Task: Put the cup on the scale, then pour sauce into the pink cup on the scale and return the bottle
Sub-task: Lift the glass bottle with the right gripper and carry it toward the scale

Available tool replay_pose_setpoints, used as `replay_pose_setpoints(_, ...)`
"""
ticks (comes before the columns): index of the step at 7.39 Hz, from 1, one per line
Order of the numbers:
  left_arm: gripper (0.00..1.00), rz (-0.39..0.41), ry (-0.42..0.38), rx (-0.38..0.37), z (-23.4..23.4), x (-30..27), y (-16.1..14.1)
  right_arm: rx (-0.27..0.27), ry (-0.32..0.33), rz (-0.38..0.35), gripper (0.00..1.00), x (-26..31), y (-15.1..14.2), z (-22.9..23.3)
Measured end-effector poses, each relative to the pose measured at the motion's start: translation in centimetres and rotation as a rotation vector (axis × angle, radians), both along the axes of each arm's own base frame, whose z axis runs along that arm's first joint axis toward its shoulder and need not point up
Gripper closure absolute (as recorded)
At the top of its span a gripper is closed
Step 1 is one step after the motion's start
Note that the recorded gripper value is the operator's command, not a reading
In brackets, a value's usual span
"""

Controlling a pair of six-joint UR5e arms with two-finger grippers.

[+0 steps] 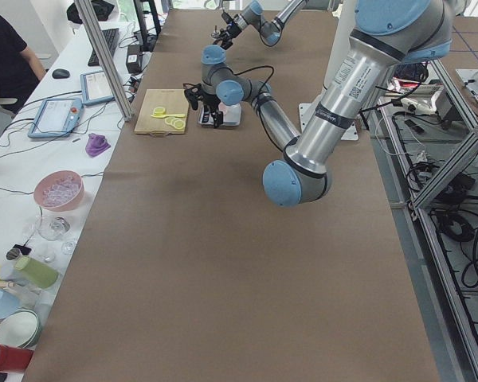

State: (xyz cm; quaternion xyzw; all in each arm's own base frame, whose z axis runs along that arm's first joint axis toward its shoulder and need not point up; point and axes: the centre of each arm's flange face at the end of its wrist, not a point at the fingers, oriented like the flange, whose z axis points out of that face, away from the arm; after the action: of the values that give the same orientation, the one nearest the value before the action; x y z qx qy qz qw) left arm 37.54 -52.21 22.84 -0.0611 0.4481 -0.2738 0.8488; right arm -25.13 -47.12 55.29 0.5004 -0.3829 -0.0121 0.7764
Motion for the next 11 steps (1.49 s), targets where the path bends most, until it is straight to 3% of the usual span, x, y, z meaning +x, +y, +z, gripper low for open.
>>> replay_pose_setpoints(3, 0.01, 0.025, -0.01, 0.052, 0.1, -0.9, -0.4, -0.026, 0.045, 0.035, 1.0, -0.7, -4.7, -8.1)
replay_pose_setpoints(7, 0.01, 0.047, -0.036, 0.11, 1.4, -3.2, -1.8, -0.074, 0.291, 0.074, 1.0, -2.2, -7.2, -20.8)
replay_pose_setpoints(9, 0.01, 0.065, -0.056, 0.14, 2.6, -4.4, -2.3, -0.052, 0.419, 0.126, 1.0, -6.3, -5.2, -23.5)
replay_pose_setpoints(11, 0.01, 0.076, -0.081, 0.16, 4.4, -6.0, -2.8, -0.007, 0.554, 0.176, 1.0, -10.7, -0.8, -25.7)
